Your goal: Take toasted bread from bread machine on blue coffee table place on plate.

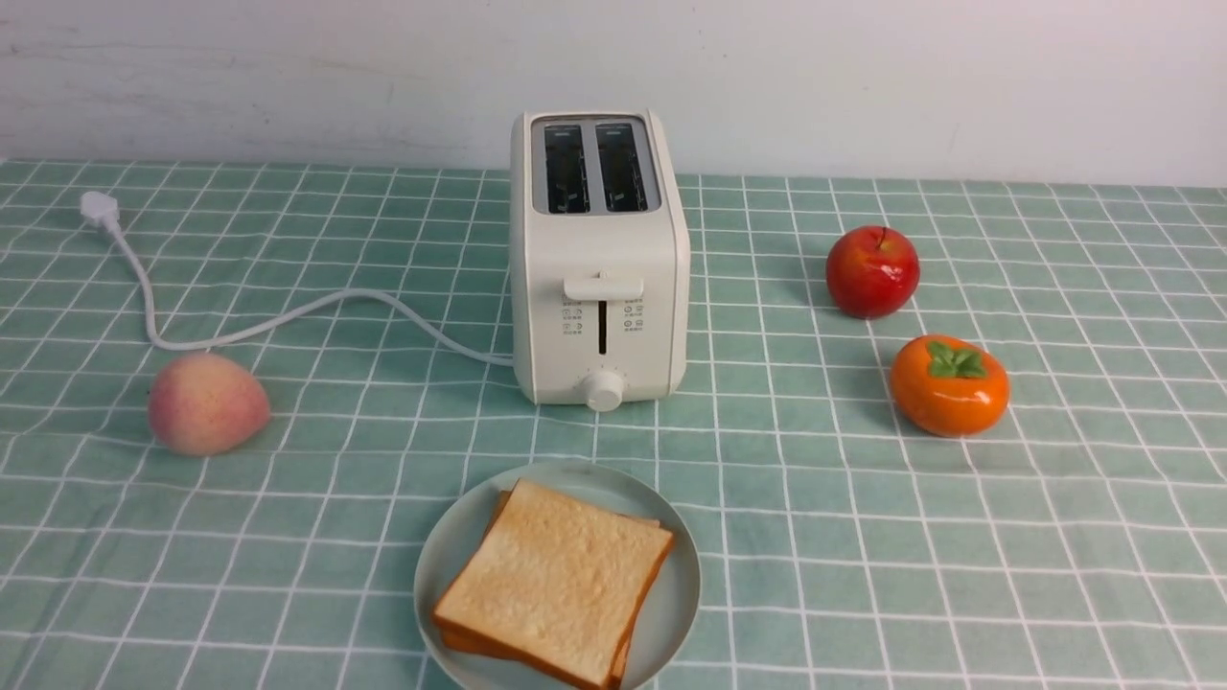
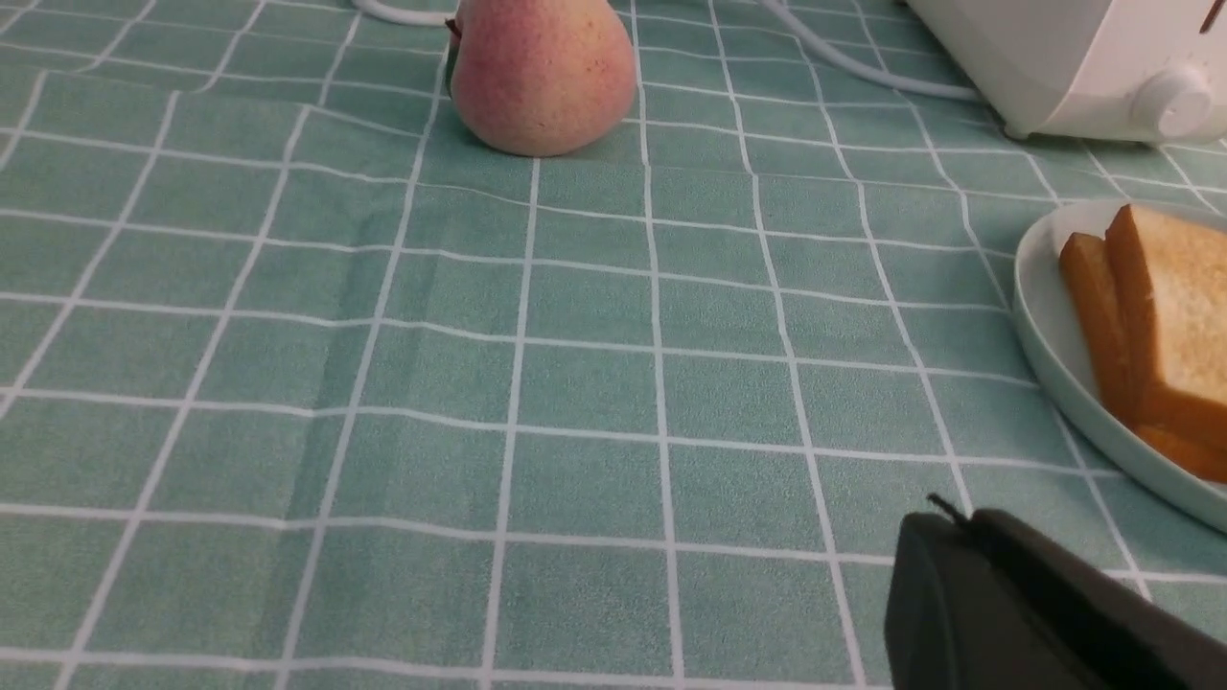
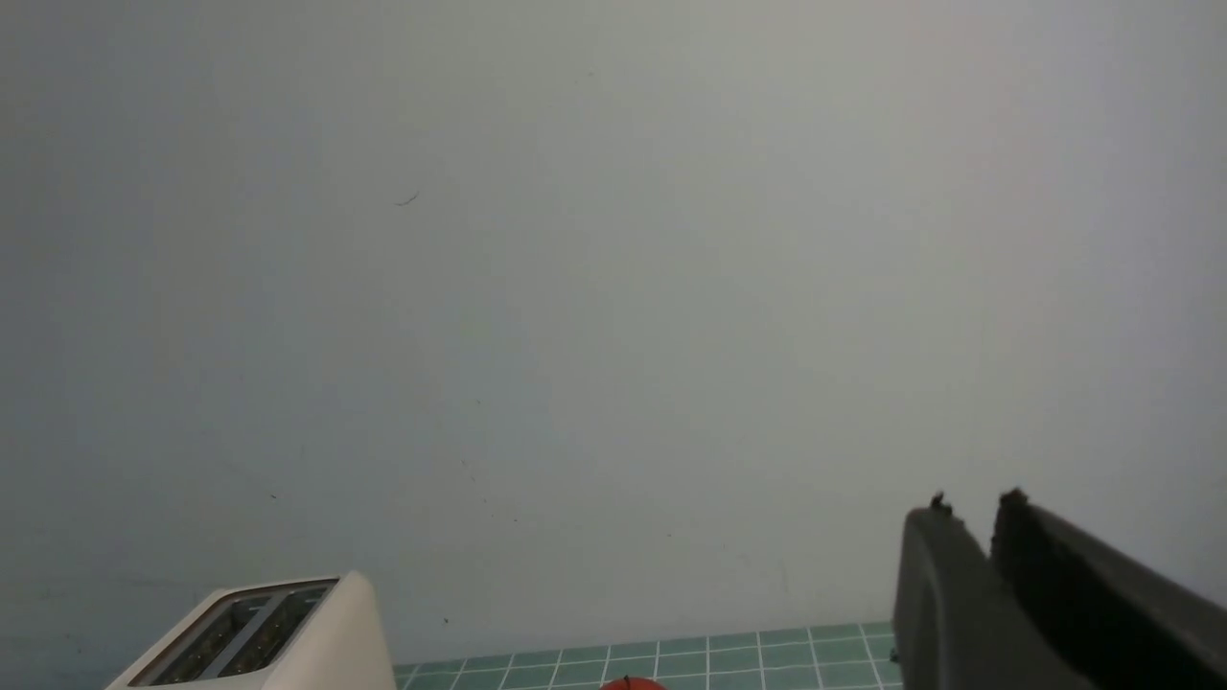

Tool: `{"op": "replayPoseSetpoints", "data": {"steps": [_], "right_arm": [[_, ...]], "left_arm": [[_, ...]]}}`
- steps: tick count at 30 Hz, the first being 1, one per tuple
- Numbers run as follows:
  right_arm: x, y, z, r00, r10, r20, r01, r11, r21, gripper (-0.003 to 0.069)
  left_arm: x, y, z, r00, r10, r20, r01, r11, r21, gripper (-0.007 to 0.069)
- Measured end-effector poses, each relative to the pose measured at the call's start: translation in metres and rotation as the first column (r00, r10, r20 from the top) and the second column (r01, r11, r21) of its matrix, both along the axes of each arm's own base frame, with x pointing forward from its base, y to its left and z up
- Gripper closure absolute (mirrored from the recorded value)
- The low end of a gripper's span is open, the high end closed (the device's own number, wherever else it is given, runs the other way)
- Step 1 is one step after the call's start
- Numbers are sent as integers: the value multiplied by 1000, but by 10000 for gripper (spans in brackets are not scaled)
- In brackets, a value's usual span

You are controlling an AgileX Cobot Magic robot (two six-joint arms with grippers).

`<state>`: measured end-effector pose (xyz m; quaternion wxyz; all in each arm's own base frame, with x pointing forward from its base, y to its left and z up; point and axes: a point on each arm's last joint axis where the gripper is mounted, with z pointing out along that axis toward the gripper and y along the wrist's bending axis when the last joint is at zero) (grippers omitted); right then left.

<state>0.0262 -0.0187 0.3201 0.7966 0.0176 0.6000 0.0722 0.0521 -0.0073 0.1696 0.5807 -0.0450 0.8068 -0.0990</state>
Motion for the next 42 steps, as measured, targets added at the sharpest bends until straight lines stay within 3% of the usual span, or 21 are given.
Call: {"op": "replayPoseSetpoints", "data": {"steps": [26,34,42], "right_arm": [[-1,0,2,1000,-9,22,9,999,-40,547],[-3,25,11,962,247,114,-240,968,-77,535],[4,30,7,958,284,40,-281,957,-68,530]], "left_arm": [[0,0,0,1000,0,-3,0,1000,2,616],[0,0,0,1000,0,-3,0,1000,1,608],[0,0,0,1000,0,-3,0,1000,1,606]]}}
